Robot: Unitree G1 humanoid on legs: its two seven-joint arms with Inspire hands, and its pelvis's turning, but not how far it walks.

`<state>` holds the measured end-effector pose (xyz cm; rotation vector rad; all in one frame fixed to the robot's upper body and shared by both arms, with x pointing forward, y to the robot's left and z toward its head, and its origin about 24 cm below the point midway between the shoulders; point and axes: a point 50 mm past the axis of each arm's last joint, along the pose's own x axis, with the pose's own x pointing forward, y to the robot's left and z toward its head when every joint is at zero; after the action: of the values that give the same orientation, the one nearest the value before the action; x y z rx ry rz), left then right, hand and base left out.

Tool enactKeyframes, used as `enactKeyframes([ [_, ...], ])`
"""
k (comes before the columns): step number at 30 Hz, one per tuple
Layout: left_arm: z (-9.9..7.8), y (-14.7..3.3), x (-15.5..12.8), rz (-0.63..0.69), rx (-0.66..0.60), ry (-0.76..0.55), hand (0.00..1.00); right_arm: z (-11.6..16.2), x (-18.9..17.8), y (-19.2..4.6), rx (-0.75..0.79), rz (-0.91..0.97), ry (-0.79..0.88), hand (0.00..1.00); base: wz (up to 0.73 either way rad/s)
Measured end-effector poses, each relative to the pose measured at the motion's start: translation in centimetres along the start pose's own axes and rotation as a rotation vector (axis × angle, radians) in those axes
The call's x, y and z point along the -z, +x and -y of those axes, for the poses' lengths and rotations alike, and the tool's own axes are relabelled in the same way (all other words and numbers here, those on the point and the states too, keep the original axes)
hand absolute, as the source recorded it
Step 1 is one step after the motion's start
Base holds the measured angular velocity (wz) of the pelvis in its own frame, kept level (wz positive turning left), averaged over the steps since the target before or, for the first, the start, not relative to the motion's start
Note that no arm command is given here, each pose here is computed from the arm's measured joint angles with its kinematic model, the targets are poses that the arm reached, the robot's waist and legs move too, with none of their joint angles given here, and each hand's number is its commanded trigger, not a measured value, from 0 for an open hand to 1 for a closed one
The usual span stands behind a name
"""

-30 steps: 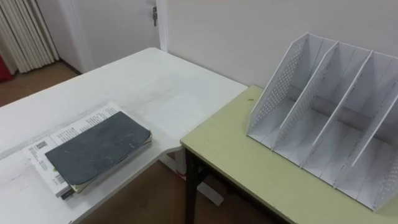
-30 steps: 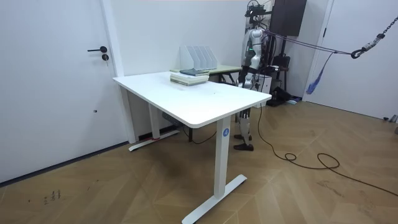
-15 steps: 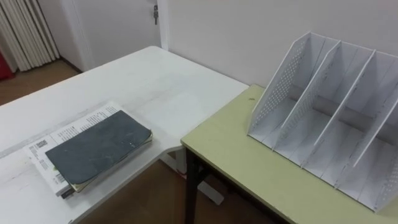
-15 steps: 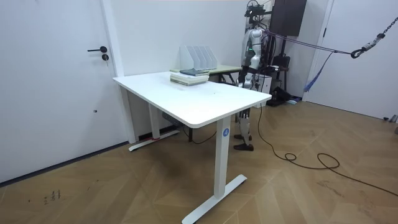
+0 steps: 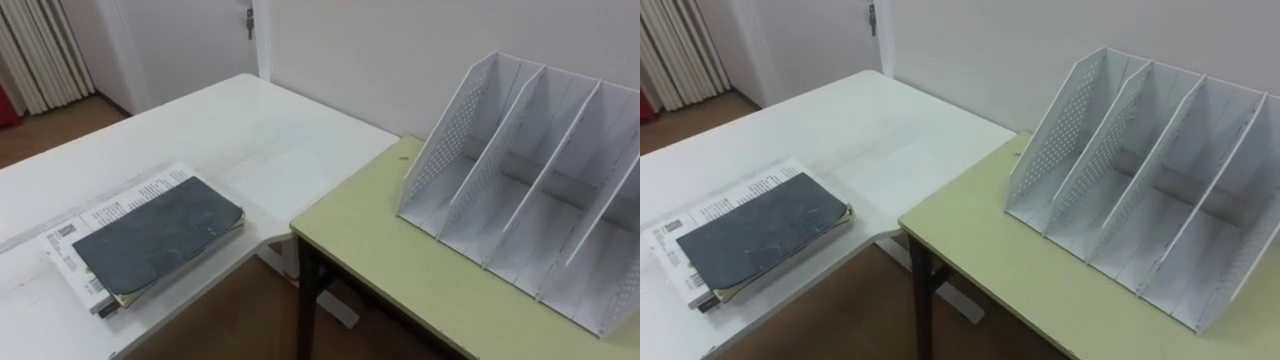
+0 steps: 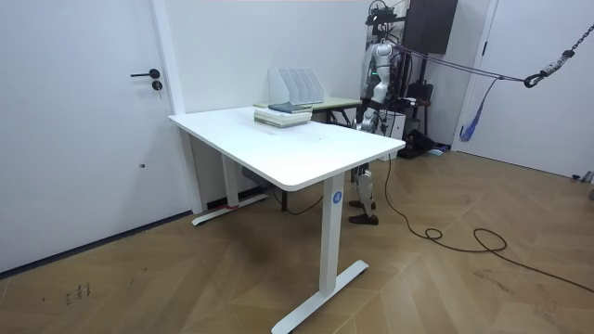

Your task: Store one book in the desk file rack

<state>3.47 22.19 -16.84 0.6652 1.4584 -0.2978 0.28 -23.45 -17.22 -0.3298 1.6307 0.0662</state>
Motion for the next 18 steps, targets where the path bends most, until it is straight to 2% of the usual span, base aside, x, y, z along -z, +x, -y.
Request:
enactKeyframes([
  [6,-2.4,-0.5,-3.9,0.154,-0.148,0.174,0.0,0.1,-0.7,0.0,0.009,0.041,-0.029,0.0,0.0],
  [10,-2.6,-1.0,-5.9,0.239,-0.21,0.279,0.0,0.3,-1.4,-0.1,0.023,0.065,-0.094,0.0,-0.04],
  [13,-3.2,-2.1,-8.5,0.353,-0.275,0.359,0.0,0.7,-2.3,-0.2,0.038,0.1,-0.114,0.0,0.0],
  [15,-3.0,-2.9,-10.6,0.452,-0.303,0.439,0.0,0.8,-2.8,-0.2,0.046,0.115,-0.146,0.0,0.0],
  [18,-2.4,-3.8,-12.4,0.536,-0.317,0.506,0.0,0.9,-3.5,-0.3,0.052,0.144,-0.177,0.0,0.0],
])
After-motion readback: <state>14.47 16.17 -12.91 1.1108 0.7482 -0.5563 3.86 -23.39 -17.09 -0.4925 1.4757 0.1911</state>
